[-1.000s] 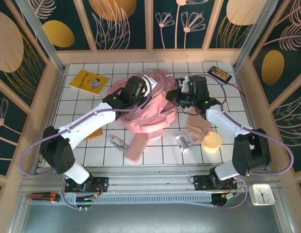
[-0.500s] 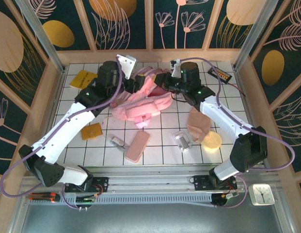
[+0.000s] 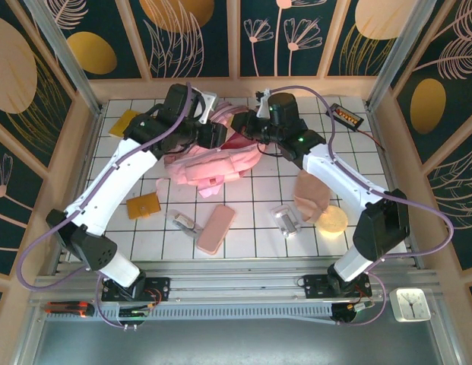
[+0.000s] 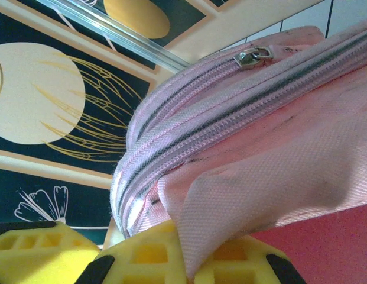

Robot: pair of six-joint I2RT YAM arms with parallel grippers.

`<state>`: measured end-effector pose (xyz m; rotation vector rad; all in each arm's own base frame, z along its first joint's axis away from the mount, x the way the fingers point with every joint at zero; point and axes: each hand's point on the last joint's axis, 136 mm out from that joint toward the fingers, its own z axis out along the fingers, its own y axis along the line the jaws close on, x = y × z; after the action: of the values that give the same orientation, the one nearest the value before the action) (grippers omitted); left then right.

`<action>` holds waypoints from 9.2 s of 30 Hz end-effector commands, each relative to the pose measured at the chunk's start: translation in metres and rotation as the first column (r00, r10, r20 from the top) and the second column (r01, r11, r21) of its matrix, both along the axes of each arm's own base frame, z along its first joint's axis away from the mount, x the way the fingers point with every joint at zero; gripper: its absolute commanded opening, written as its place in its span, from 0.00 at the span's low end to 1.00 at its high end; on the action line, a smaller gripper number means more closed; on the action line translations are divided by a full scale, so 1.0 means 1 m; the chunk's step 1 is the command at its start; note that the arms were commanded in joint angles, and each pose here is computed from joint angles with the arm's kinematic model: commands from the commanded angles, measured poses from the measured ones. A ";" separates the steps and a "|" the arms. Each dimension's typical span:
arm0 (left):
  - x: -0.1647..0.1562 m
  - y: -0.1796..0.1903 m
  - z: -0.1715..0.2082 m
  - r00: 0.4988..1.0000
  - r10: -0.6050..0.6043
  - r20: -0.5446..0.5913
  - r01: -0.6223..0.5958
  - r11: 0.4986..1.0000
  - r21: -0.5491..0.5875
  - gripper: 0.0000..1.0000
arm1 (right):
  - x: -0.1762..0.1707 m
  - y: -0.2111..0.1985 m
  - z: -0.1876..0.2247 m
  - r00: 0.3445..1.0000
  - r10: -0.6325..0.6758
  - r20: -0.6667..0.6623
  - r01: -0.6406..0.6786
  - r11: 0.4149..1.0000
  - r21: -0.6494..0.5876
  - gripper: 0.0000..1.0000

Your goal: Pack books, pencil case, and school supplies into a backpack

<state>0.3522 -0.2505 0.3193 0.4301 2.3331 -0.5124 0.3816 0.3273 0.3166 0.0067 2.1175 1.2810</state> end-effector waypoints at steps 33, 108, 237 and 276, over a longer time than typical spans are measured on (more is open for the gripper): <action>-0.016 0.009 0.000 0.952 0.147 -0.270 -0.161 0.986 -0.032 0.43 | 0.018 0.003 0.059 0.989 -0.073 0.131 0.065 0.995 0.070 0.00; 0.010 0.036 -0.053 0.911 0.341 -0.233 -0.281 0.925 0.257 0.00 | 0.014 0.015 0.078 0.987 -0.049 0.152 0.039 0.997 0.067 0.00; 0.056 -0.003 -0.050 0.990 0.075 0.117 -0.103 0.962 0.252 0.00 | -0.025 -0.027 0.069 0.977 -0.076 0.201 0.046 0.987 0.151 0.47; 0.083 0.012 0.099 0.965 0.250 0.082 -0.208 0.916 -0.344 0.00 | -0.067 -0.095 -0.254 0.980 -0.127 -0.152 0.006 0.787 -0.617 0.52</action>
<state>0.4331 -0.2336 0.3067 0.0280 2.4191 -0.5458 0.3257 0.2718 0.0889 -0.1539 2.4650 0.6535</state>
